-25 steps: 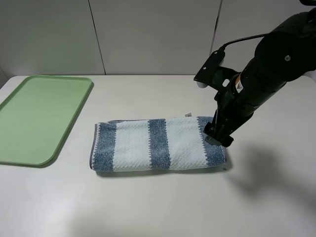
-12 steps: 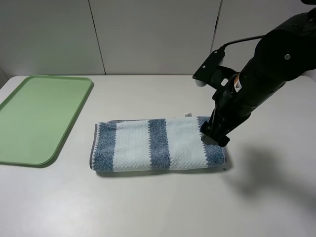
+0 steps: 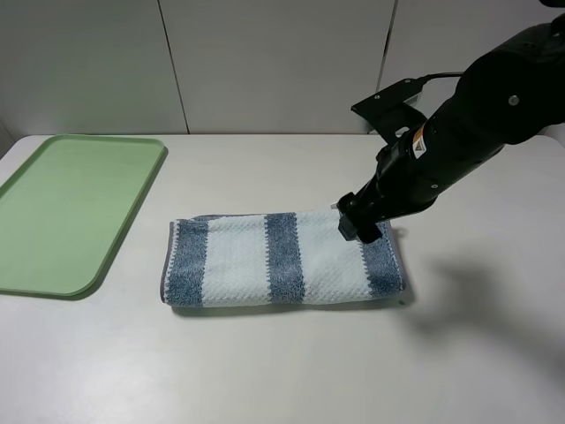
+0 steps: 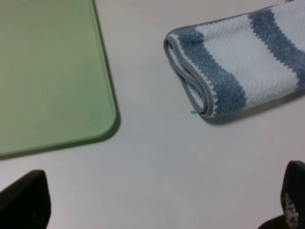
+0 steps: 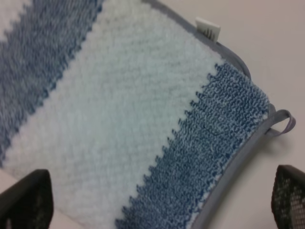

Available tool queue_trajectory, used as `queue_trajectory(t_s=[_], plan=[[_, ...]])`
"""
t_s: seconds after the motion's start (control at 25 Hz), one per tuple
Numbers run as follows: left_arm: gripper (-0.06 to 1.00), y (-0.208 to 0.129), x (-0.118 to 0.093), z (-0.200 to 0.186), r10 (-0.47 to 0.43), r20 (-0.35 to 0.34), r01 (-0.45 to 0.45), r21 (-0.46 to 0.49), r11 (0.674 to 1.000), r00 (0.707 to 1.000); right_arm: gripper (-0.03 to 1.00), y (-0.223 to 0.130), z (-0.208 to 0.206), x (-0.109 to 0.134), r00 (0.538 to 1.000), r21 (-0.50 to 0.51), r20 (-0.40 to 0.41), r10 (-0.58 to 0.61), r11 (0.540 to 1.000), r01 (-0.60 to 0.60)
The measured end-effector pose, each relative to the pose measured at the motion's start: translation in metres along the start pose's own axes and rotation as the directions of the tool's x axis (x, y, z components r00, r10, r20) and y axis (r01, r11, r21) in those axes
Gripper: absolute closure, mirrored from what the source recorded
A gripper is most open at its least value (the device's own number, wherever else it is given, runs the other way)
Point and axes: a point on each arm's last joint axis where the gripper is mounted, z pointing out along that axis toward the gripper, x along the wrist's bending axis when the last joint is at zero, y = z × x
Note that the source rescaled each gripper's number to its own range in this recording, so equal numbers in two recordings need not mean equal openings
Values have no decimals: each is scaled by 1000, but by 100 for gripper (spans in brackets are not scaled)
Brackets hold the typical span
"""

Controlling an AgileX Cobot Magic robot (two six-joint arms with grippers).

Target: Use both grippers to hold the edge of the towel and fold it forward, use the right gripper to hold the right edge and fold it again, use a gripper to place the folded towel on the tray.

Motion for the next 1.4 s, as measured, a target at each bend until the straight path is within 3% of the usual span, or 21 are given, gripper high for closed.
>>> queue_trajectory(t_s=[0.48, 1.16, 1.4], plan=[[-2, 0, 0, 1, 22, 0, -22, 2, 1000, 1000, -3, 4, 0, 0, 963, -36, -13, 270, 962, -270], [-2, 0, 0, 1, 23, -1, -23, 2, 1000, 1000, -3, -8, 29, 0, 926, 91, 50, 375, 921, -378], [-2, 0, 0, 1, 23, -1, -23, 2, 1000, 1000, -3, -11, 30, -23, 891, 107, 95, 444, 885, -453]])
